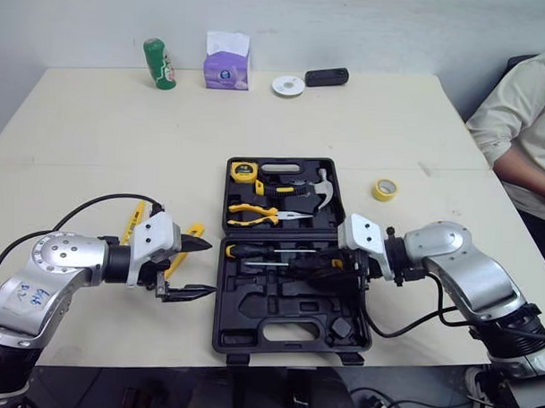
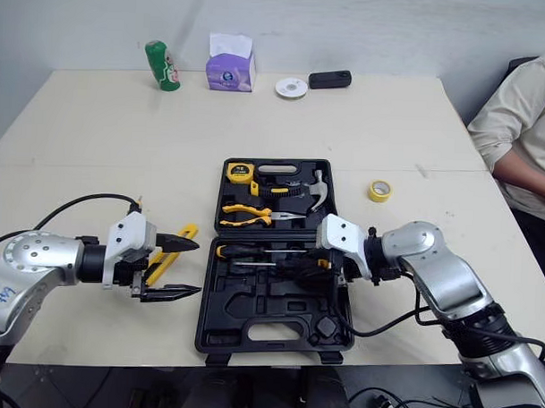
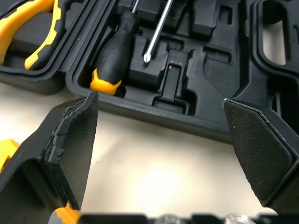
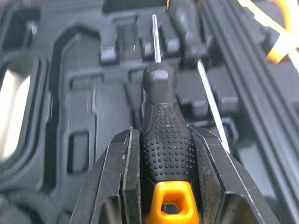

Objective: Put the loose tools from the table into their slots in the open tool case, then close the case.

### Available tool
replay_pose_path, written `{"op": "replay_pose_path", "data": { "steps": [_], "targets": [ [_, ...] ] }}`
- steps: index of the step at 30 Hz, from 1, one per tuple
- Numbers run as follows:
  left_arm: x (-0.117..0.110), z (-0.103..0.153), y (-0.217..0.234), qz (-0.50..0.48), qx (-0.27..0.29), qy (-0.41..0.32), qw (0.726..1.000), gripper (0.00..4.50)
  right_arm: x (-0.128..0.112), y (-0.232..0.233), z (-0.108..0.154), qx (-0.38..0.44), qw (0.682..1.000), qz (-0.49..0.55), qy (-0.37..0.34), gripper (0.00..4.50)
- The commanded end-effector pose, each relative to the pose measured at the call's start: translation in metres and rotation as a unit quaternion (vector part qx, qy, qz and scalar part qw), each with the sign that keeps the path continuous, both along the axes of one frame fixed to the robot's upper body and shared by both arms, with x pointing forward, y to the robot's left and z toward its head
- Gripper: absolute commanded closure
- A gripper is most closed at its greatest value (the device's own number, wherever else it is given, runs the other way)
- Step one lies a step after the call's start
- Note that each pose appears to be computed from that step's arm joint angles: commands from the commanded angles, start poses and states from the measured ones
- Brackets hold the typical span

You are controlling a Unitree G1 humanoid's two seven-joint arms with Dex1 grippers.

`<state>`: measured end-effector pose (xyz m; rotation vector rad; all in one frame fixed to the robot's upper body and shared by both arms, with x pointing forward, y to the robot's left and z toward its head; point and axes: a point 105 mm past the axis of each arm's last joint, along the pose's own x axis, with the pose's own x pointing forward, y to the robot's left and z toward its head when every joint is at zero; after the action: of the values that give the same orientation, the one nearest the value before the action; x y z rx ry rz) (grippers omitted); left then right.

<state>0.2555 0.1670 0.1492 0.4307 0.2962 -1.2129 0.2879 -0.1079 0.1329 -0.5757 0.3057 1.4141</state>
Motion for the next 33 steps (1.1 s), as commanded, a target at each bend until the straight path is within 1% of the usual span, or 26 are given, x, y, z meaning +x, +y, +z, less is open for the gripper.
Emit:
{"op": "replay_pose_path", "data": {
  "steps": [1,5,11,19,24,29,31,32,33],
  "targets": [
    [-0.004,0.015,-0.014,-0.026,-0.018,-0.024,0.999,0.00,-0.001,-0.005,0.003,-0.015,1.000,0.016,-0.012,3.45],
    [-0.008,0.019,-0.022,-0.040,-0.033,-0.019,0.999,0.00,0.001,-0.005,-0.002,-0.022,0.999,0.016,-0.017,3.45],
    [-0.014,0.019,-0.028,-0.063,-0.027,-0.008,0.998,0.00,0.005,-0.002,-0.002,-0.022,0.999,0.008,-0.023,3.45],
    [-0.012,0.022,-0.037,-0.071,-0.032,-0.014,0.997,0.00,0.006,-0.001,-0.002,-0.027,0.999,0.013,-0.024,3.45],
    [-0.010,0.023,-0.037,-0.072,-0.030,-0.017,0.997,0.00,0.008,-0.005,0.002,-0.030,0.999,0.011,-0.027,3.45],
    [-0.008,0.025,-0.038,-0.072,-0.035,-0.023,0.997,0.00,0.005,0.000,-0.002,-0.029,0.999,0.016,-0.025,3.45],
    [-0.007,0.026,-0.040,-0.071,-0.034,-0.028,0.997,0.00,0.005,0.002,-0.002,-0.029,0.999,0.011,-0.022,2.39],
    [-0.007,0.026,-0.041,-0.071,-0.034,-0.029,0.996,0.00,0.005,0.002,-0.001,-0.027,0.999,0.009,-0.023,2.22],
    [-0.007,0.026,-0.042,-0.071,-0.034,-0.030,0.996,0.00,0.005,0.002,0.000,-0.027,0.999,0.008,-0.024,1.75]
  ]
}}
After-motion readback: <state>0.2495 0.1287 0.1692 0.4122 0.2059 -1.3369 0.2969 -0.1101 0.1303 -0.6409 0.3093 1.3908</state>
